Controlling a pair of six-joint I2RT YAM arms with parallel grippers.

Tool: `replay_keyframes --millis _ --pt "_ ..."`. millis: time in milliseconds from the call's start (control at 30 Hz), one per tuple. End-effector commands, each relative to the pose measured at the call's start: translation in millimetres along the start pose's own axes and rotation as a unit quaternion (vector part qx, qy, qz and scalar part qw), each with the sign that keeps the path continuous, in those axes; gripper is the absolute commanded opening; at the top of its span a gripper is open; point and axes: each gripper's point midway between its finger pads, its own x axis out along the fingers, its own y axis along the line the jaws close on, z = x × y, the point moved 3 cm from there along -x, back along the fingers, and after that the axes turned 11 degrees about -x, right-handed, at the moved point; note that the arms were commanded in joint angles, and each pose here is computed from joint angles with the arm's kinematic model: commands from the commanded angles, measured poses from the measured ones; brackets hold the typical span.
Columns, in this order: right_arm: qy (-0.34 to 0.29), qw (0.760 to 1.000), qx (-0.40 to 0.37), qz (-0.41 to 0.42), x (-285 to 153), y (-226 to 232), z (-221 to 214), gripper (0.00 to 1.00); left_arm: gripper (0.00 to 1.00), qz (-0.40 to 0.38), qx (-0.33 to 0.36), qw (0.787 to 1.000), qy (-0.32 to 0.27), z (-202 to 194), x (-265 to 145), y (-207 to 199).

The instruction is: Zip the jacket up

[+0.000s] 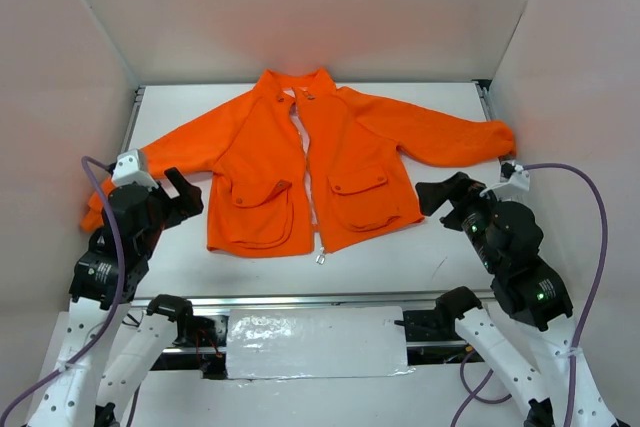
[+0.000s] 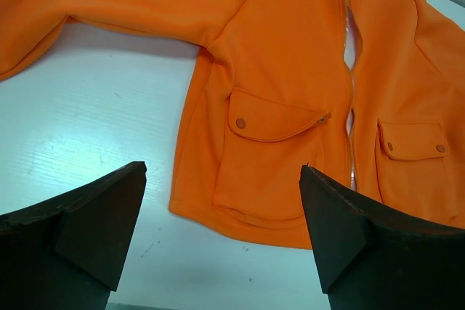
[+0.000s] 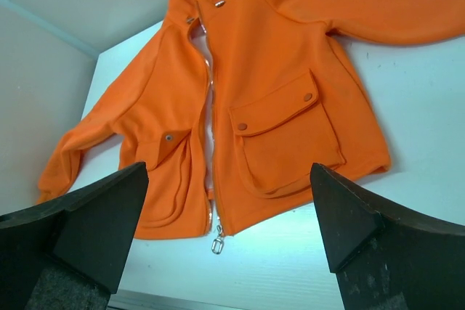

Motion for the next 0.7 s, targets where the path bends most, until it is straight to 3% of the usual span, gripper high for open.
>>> replay_keyframes --millis 0,100,233,333,433,500,567,600,633,667 --pt "-0.016 1.0 0.009 -0.013 -1.0 -2.8 6.8 1.0 0.99 -0.013 -0.007 1.0 -0.004 2.2 1.4 -6.0" --pt "-0.016 1.0 0.004 0.016 0.6 5.1 5.8 1.0 0.99 -0.015 -0.005 1.0 -0.001 1.0 2.9 -6.5" --pt "-0.005 0.981 -0.027 0.19 6.4 52.4 -7.4 1.0 0.99 -0.018 0.0 1.0 0.007 -0.7 5.7 -8.4" --pt "0.046 0.956 0.0 0.29 16.9 84.0 -24.3 1.0 0.99 -0.02 0.004 1.0 0.015 -2.8 8.0 -10.0" --pt "0.15 0.944 0.005 0.295 68.8 99.3 -69.7 0.96 0.99 -0.017 0.007 1.0 0.022 -4.7 11.1 -10.2" --pt "0.168 0.943 -0.008 0.287 92.3 110.0 -81.4 0.94 0.99 -0.02 0.01 0.999 0.024 -5.1 12.1 -10.8" --pt "0.252 0.931 -0.01 0.263 132.8 113.8 -131.8 0.91 1.0 -0.014 0.012 0.999 0.028 -6.1 14.4 -9.6" --pt "0.24 0.929 -0.009 0.282 132.5 121.7 -124.7 0.88 0.99 -0.01 0.01 1.0 0.028 -6.0 14.4 -8.6" --pt "0.282 0.919 -0.006 0.276 146.7 118.8 -152.1 0.85 0.99 -0.01 0.011 1.0 0.027 -5.6 14.2 -9.0" --pt "0.283 0.915 -0.005 0.286 154.9 122.7 -157.3 0.79 0.99 -0.009 0.01 1.0 0.027 -5.8 14.2 -8.1"
